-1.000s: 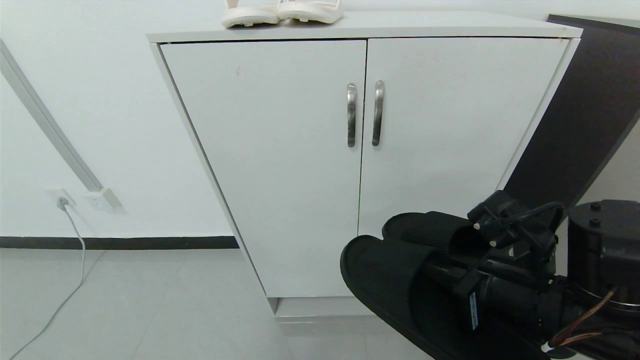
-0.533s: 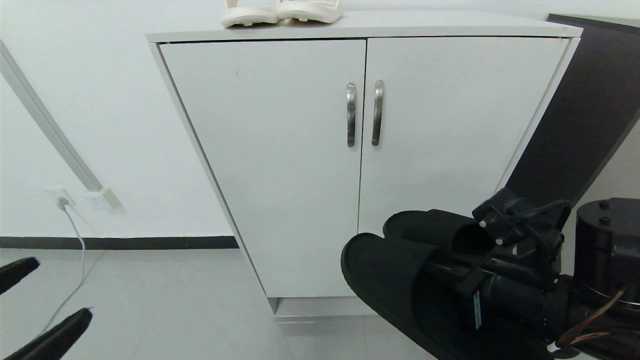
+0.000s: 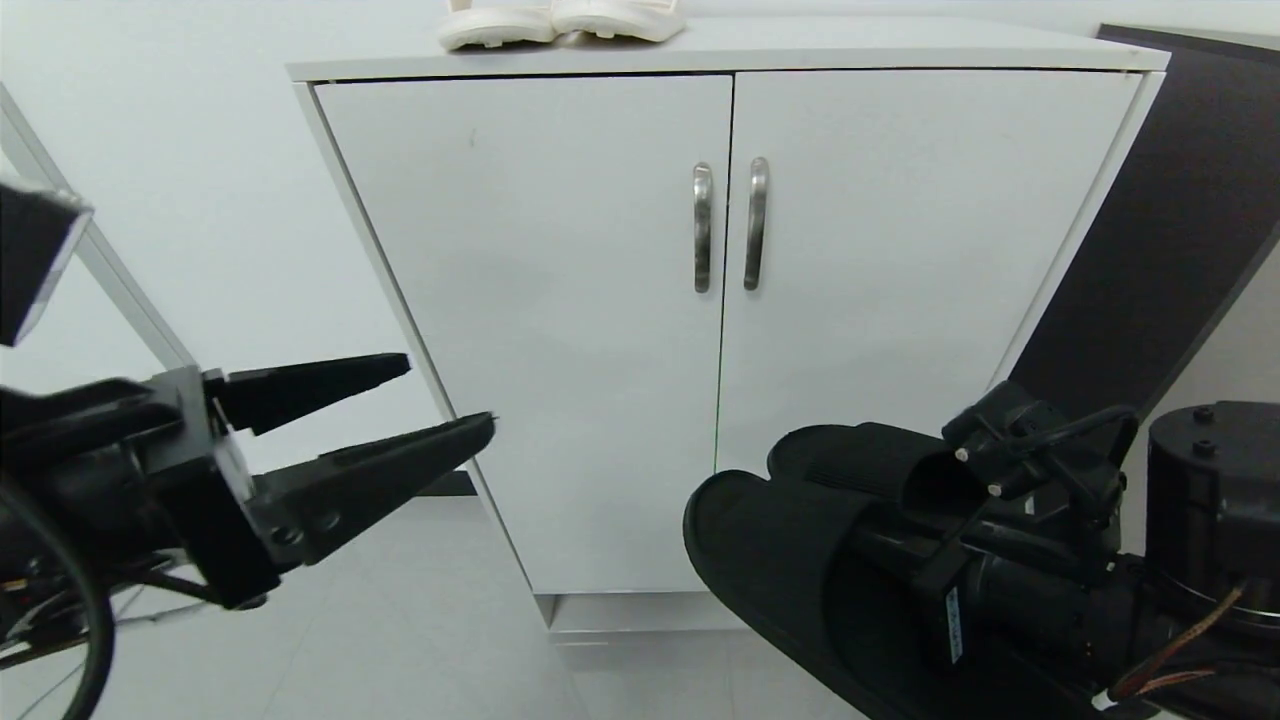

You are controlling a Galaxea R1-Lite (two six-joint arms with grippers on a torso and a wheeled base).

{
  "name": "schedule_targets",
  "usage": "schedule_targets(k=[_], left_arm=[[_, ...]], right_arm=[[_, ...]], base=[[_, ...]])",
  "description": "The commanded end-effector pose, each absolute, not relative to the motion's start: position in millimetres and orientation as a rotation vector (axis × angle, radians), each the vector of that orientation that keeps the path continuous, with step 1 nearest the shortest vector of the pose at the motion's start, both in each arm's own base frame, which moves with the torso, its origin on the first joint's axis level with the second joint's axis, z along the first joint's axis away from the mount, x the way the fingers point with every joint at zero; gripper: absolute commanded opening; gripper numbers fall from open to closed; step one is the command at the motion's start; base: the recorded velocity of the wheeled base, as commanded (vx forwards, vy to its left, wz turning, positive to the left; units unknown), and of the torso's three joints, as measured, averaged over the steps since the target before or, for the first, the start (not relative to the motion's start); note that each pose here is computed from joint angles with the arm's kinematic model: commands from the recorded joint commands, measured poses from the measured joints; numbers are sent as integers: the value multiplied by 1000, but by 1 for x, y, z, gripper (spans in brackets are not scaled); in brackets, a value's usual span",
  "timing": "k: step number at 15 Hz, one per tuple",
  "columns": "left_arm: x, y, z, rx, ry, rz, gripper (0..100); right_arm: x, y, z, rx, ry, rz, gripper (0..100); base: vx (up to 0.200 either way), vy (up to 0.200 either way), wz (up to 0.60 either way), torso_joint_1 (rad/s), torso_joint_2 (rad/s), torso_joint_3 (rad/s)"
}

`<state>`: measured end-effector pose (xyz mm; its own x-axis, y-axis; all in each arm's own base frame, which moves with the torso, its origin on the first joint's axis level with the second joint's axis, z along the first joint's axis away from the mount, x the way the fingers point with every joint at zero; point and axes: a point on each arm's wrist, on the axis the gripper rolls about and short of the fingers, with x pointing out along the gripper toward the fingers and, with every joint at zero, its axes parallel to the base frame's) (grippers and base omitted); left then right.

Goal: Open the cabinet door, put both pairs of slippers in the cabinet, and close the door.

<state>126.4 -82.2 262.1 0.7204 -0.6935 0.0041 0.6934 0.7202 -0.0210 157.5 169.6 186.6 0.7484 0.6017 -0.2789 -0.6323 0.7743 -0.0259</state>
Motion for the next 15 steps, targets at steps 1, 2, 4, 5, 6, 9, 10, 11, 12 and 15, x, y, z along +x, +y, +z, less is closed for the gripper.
schedule_targets(k=[1, 2, 4, 5, 6, 9, 10, 11, 12, 15], left_arm=[[157, -123, 262, -16, 46, -817, 100], [165, -136, 262, -14, 46, -843, 100], [174, -157, 267, -16, 35, -886, 100], [188, -178, 273, -18, 28, -911, 100], [198, -191, 271, -14, 35, -922, 100], [214, -214, 285, -31, -1, -1025, 100], [222, -221, 287, -40, 0, -1046, 100], [229, -227, 291, -57, 7, -1057, 100], [235, -232, 295, -81, 17, -1085, 100], [247, -245, 316, -224, 53, -1145, 100]], right_arm=[[158, 171, 186, -123, 264, 677, 0], [158, 171, 186, -124, 266, 675, 0], [158, 171, 185, -127, 268, 675, 0], [158, 172, 184, -129, 271, 677, 0], [158, 172, 184, -128, 272, 676, 0], [157, 171, 185, -137, 266, 680, 0], [157, 171, 184, -145, 265, 681, 0], [156, 170, 183, -150, 268, 681, 0], [157, 171, 182, -151, 271, 682, 0], [157, 171, 182, -151, 271, 682, 0]], base=[[0, 0, 0, 0, 0, 0], [0, 0, 0, 0, 0, 0], [0, 0, 0, 0, 0, 0], [0, 0, 0, 0, 0, 0], [0, 0, 0, 0, 0, 0], [0, 0, 0, 0, 0, 0], [0, 0, 0, 0, 0, 0], [0, 0, 0, 0, 0, 0], [0, 0, 0, 0, 0, 0], [0, 0, 0, 0, 0, 0]])
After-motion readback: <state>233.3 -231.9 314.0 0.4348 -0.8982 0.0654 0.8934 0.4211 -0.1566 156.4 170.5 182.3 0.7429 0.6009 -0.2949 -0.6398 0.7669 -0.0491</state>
